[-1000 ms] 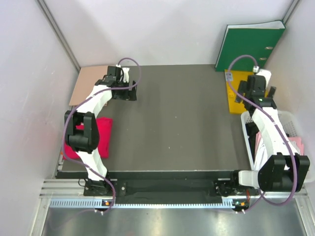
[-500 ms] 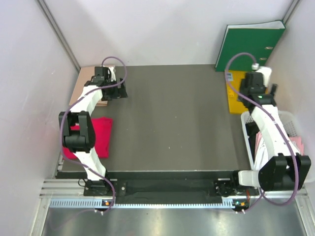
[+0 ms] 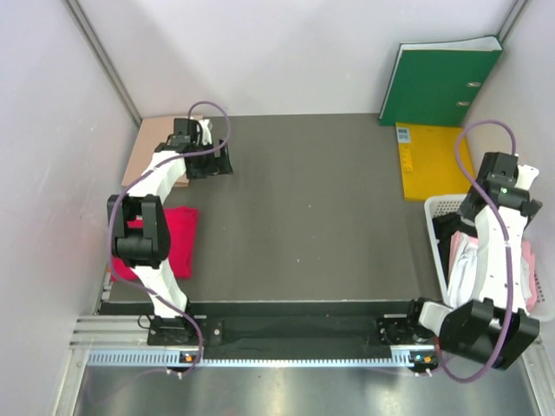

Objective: Fold and stack the t-shirts
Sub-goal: Grab crumpled tshirt from bin with the right arm

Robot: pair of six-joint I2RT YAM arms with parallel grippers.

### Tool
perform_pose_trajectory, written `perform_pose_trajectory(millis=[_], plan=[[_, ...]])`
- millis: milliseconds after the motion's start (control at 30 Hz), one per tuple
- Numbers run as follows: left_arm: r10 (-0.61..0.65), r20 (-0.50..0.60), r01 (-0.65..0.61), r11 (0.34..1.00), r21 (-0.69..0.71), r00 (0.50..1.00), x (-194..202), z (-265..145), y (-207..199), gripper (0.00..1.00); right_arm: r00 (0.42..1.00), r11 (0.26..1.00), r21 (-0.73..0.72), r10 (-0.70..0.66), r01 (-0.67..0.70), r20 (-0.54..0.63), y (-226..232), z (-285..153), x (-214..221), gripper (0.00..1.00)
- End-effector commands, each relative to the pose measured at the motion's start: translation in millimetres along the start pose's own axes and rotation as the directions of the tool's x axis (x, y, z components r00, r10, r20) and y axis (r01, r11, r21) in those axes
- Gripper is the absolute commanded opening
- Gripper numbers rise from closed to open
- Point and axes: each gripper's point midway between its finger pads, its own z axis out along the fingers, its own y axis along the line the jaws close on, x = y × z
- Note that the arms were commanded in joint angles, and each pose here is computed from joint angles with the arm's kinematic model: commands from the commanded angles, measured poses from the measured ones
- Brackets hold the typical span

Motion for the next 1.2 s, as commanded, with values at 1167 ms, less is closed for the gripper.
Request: perform_pose_trajectory(millis=[1167], plan=[[0.047,-0.056,-0.037,0.985,0.166,0.997,5.0,34.3,-41.1,0.99,0.679,0.82,0.428,0.561,-0.38,-0.473,-25.2,30.2,136.6,0.96]])
